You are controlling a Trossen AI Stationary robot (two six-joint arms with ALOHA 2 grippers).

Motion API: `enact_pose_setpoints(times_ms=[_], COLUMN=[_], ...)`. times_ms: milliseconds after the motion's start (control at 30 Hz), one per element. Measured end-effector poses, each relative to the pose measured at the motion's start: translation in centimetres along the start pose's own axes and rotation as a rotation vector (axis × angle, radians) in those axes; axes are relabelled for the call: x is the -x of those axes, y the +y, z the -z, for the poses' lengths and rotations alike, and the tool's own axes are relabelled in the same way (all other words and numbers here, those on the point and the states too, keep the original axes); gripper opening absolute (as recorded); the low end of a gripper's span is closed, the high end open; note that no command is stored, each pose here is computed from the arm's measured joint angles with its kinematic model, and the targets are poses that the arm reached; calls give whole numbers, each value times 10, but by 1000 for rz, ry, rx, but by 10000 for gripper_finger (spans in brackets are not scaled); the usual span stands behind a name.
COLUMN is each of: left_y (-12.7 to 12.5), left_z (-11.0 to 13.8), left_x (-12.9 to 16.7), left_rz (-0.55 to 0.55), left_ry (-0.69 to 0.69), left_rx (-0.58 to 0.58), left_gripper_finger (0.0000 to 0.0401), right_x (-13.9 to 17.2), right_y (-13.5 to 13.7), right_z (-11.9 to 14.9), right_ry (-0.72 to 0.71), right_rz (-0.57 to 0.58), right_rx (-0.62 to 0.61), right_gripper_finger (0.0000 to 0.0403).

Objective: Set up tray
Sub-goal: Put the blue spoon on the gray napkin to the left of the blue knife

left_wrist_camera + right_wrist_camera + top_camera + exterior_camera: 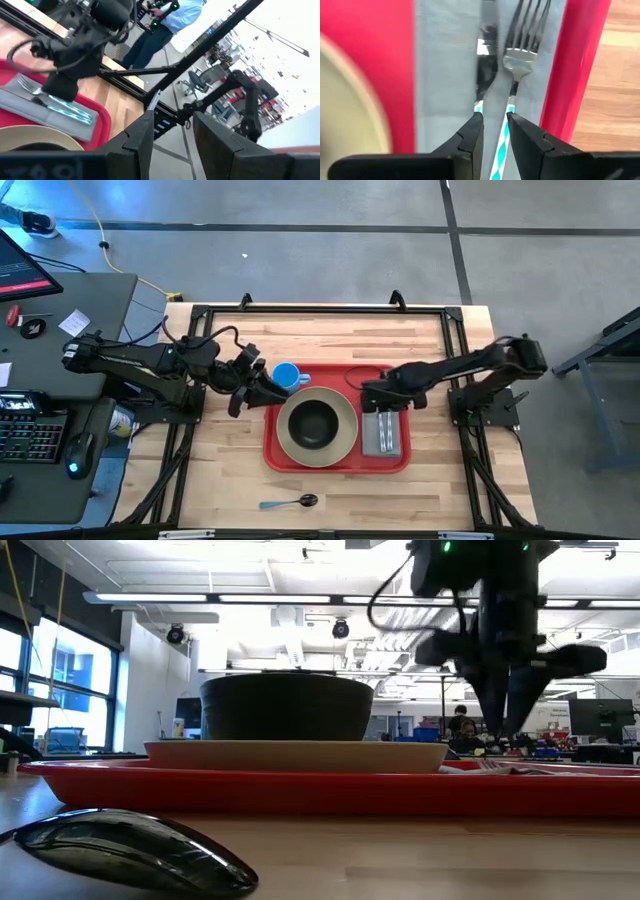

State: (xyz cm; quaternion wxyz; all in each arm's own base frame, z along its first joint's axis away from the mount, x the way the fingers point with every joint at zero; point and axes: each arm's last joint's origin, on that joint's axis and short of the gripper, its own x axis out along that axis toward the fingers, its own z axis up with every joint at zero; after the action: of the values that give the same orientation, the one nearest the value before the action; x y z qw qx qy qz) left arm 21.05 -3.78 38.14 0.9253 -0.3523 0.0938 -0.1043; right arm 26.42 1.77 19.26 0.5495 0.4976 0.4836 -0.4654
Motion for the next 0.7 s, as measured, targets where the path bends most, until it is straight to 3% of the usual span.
enact_pose_setpoints(times_ms=[167, 467, 700], left_y=[-3, -18, -30], left_z=[7, 67, 108], left_x=[0, 4, -9], left_rz=[83, 54, 32], left_ry=[118, 538, 714], left_rx=[-11, -109, -169], left_gripper_finger=[170, 111, 96], right_x=[28, 63, 64], right_y=[-8, -4, -1], right_z=[8, 54, 90], right_ry=[-20, -7, 26], right_rz=[-119, -470, -563], right_rx=[33, 156, 206], right_gripper_finger=[83, 83, 83])
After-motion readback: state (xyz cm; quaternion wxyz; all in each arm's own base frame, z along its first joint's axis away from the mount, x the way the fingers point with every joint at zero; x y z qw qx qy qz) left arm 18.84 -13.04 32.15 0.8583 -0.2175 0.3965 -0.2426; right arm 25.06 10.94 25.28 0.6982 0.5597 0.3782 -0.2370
